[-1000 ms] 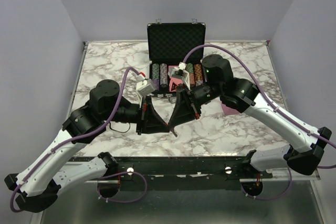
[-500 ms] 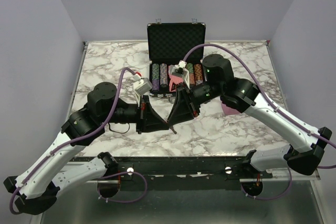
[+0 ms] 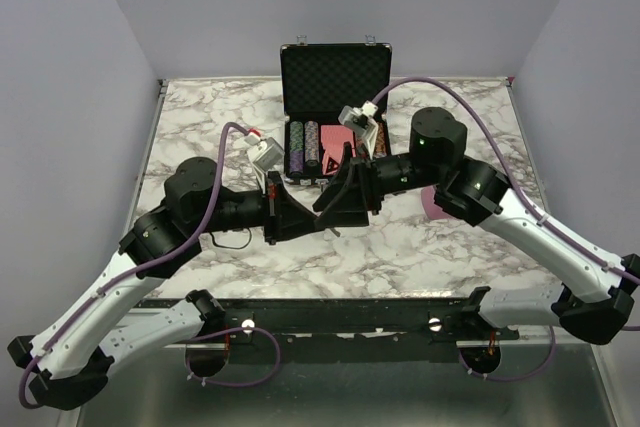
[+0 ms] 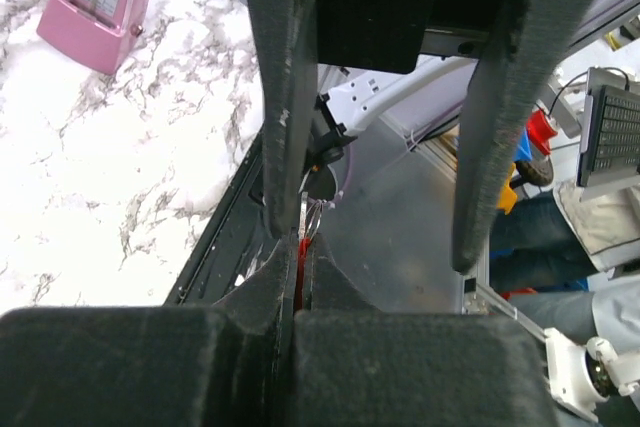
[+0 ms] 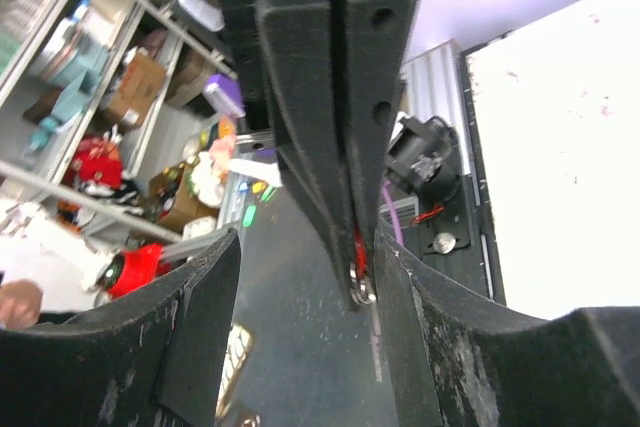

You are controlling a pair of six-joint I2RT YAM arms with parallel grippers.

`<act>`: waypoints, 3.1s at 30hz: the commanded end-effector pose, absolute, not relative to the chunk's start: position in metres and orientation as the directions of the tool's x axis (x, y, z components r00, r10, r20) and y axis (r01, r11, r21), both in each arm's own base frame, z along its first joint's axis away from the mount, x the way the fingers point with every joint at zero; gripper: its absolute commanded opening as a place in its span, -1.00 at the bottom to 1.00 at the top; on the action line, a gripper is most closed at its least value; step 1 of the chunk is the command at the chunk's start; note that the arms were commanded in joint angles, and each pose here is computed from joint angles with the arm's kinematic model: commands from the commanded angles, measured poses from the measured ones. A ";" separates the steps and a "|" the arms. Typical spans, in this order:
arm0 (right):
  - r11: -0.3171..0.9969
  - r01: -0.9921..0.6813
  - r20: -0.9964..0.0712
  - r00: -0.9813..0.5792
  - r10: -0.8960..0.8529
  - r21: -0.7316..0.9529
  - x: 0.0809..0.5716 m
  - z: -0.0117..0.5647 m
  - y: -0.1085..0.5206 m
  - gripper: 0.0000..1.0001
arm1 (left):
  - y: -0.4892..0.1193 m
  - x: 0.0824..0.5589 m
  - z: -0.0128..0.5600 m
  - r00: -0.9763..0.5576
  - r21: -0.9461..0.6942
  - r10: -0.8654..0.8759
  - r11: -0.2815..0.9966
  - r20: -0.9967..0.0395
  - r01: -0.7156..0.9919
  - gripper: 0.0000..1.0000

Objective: Remove the keys from the keyring

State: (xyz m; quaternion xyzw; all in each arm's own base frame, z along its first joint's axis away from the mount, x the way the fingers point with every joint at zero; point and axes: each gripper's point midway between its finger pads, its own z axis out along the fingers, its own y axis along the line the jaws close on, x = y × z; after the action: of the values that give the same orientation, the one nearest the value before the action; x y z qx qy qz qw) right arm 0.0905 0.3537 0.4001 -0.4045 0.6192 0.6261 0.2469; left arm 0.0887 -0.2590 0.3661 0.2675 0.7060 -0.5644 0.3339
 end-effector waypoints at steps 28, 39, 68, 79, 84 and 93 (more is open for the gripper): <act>0.040 -0.796 -0.796 -0.600 0.080 0.604 0.119 0.429 0.347 0.07 | -0.246 0.106 0.420 -0.593 -0.646 -0.261 0.235 -0.761 0.726 -1.00; 0.047 -0.791 -0.792 -0.606 0.074 0.610 0.119 0.423 0.347 -0.12 | -0.245 0.107 0.424 -0.593 -0.654 -0.284 0.233 -0.754 0.720 -1.00; 0.008 -0.791 -0.790 -0.610 0.066 0.611 0.116 0.419 0.351 -0.99 | -0.248 0.115 0.411 -0.607 -0.667 -0.279 0.269 -0.744 0.694 -0.63; 0.008 -0.776 -0.774 -0.629 0.073 0.631 0.115 0.422 0.350 -0.99 | -0.228 0.114 0.421 -0.563 -0.642 -0.308 0.339 -0.767 0.688 0.84; -0.029 -0.736 -0.734 -0.677 0.059 0.677 0.108 0.428 0.350 -0.99 | -0.202 0.121 0.436 -0.524 -0.662 -0.406 0.418 -0.749 0.622 0.86; -0.087 -0.594 -0.599 -0.799 -0.056 0.800 0.096 0.426 0.364 -0.99 | -0.172 0.118 0.462 -0.481 -0.700 -0.516 0.432 -0.709 0.568 0.79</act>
State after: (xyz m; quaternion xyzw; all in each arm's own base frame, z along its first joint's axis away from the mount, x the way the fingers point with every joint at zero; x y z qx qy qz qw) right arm 0.1089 0.3584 0.4138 -0.2510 0.6559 0.6676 0.2472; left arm 0.1090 -0.1830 0.4647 0.0574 0.6583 -0.5554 0.5049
